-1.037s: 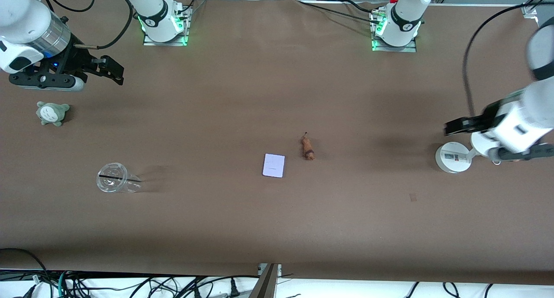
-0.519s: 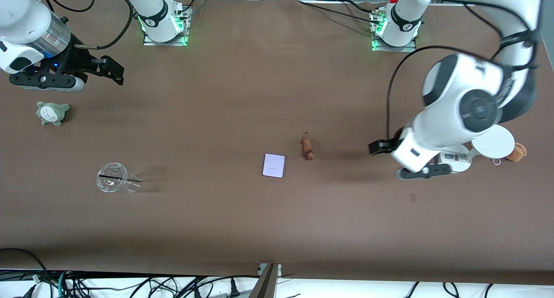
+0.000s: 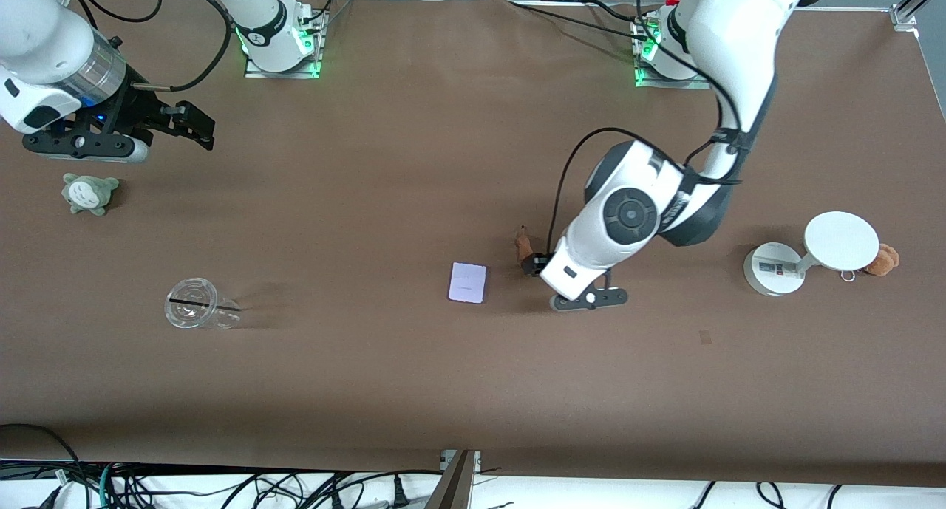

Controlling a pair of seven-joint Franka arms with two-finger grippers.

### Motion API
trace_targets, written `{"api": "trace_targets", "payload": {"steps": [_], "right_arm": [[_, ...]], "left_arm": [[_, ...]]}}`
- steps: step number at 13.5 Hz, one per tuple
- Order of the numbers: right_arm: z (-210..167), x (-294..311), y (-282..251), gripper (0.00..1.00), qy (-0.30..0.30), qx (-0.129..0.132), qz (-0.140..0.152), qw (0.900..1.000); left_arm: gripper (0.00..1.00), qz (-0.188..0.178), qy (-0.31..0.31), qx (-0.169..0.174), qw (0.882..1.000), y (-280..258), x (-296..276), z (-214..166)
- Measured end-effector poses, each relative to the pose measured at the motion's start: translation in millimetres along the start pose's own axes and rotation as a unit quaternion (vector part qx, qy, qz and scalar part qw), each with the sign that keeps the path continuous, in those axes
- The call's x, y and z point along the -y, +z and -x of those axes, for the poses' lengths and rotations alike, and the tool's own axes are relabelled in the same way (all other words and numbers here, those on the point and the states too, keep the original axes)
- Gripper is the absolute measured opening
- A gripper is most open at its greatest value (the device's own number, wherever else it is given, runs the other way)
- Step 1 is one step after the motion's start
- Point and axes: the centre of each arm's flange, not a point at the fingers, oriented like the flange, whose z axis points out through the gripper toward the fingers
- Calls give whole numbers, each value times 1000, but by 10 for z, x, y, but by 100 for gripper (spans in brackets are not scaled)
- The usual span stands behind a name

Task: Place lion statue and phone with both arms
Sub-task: 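Reach the left gripper toward the brown lion statue, then lower the left gripper onto the lion while the right gripper reaches the phone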

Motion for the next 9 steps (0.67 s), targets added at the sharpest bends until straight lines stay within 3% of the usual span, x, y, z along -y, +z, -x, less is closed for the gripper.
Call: {"api": "trace_targets", "payload": {"steps": [5, 9], "right_arm": [[-360, 424, 579, 100, -19, 2, -15, 1000], [-762, 902, 1061, 100, 1, 2, -23, 1000]], "left_arm": [[100, -17, -4, -19, 1000, 589, -244, 272], [100, -15, -7, -25, 1000, 841, -311, 454]]}}
